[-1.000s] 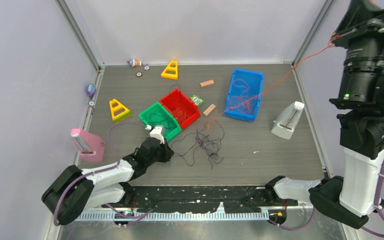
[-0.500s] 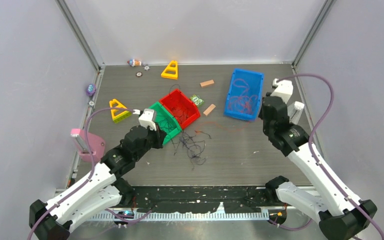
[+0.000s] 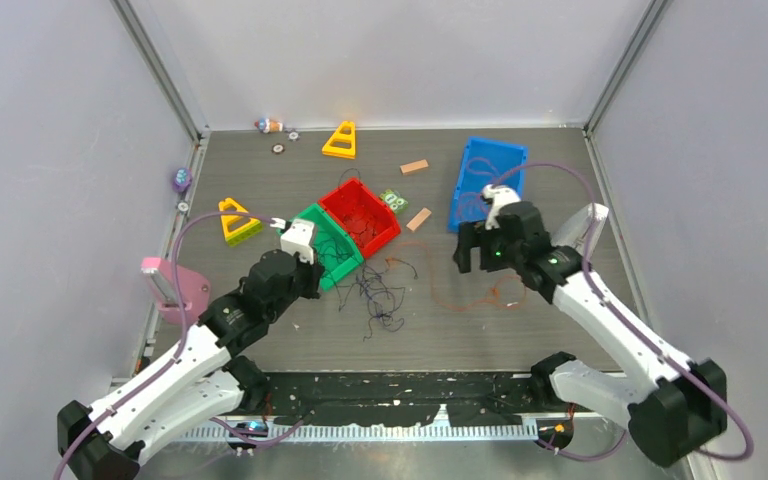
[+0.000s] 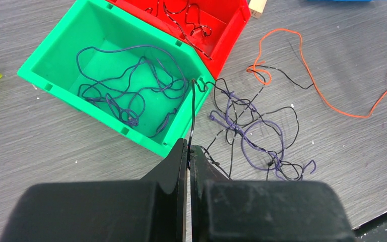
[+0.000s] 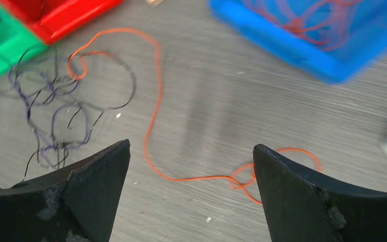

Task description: Untangle the cables

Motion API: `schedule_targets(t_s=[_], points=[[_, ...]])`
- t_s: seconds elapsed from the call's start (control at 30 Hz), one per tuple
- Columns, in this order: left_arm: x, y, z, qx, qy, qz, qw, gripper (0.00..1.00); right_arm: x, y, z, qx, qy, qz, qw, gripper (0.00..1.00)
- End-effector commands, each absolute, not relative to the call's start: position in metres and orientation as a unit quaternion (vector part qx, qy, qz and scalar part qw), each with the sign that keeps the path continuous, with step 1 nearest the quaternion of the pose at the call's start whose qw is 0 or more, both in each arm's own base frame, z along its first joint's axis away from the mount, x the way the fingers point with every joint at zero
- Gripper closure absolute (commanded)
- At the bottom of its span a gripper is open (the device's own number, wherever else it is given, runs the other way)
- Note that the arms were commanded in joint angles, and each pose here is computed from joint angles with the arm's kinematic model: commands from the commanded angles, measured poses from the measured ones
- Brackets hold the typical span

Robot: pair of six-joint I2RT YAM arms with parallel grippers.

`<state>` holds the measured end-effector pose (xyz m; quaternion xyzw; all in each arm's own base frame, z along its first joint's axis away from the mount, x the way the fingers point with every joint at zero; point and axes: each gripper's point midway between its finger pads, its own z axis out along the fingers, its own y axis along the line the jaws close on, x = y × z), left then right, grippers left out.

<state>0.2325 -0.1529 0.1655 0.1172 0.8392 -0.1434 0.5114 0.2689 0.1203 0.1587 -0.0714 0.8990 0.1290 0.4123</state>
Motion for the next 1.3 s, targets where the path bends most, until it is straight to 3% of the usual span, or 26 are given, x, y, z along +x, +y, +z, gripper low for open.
schedule_targets(t_s=[0.0,0.43,0.77,0.9,1.0,1.07,1.13,1.27], points=[[0.238,-0.148,0.184,0.113,0.826,-0.136,0.535,1.00,0.275,0.180,0.149,-0.161,0.885,0.176,0.399,0.06],[0.234,-0.133,0.169,0.077,0.830,-0.125,0.539,1.00,0.358,0.232,0.097,-0.191,0.901,0.069,0.384,0.25],[0.233,-0.130,0.168,0.072,0.828,-0.125,0.542,1.00,0.361,0.256,0.060,-0.209,0.908,0.094,0.351,0.32],[0.234,-0.129,0.170,0.070,0.826,-0.124,0.545,1.00,0.361,0.258,0.050,-0.206,0.912,0.095,0.341,0.44],[0.234,-0.128,0.170,0.069,0.826,-0.121,0.546,1.00,0.360,0.259,0.047,-0.201,0.915,0.099,0.337,0.77],[0.233,-0.126,0.169,0.066,0.827,-0.117,0.546,1.00,0.360,0.257,0.049,-0.194,0.915,0.097,0.340,0.88],[0.233,-0.123,0.168,0.061,0.826,-0.114,0.548,1.00,0.360,0.252,0.055,-0.183,0.915,0.091,0.349,0.94],[0.232,-0.113,0.170,0.037,0.824,-0.103,0.556,1.00,0.362,0.228,0.078,-0.127,0.907,0.076,0.394,0.95]])
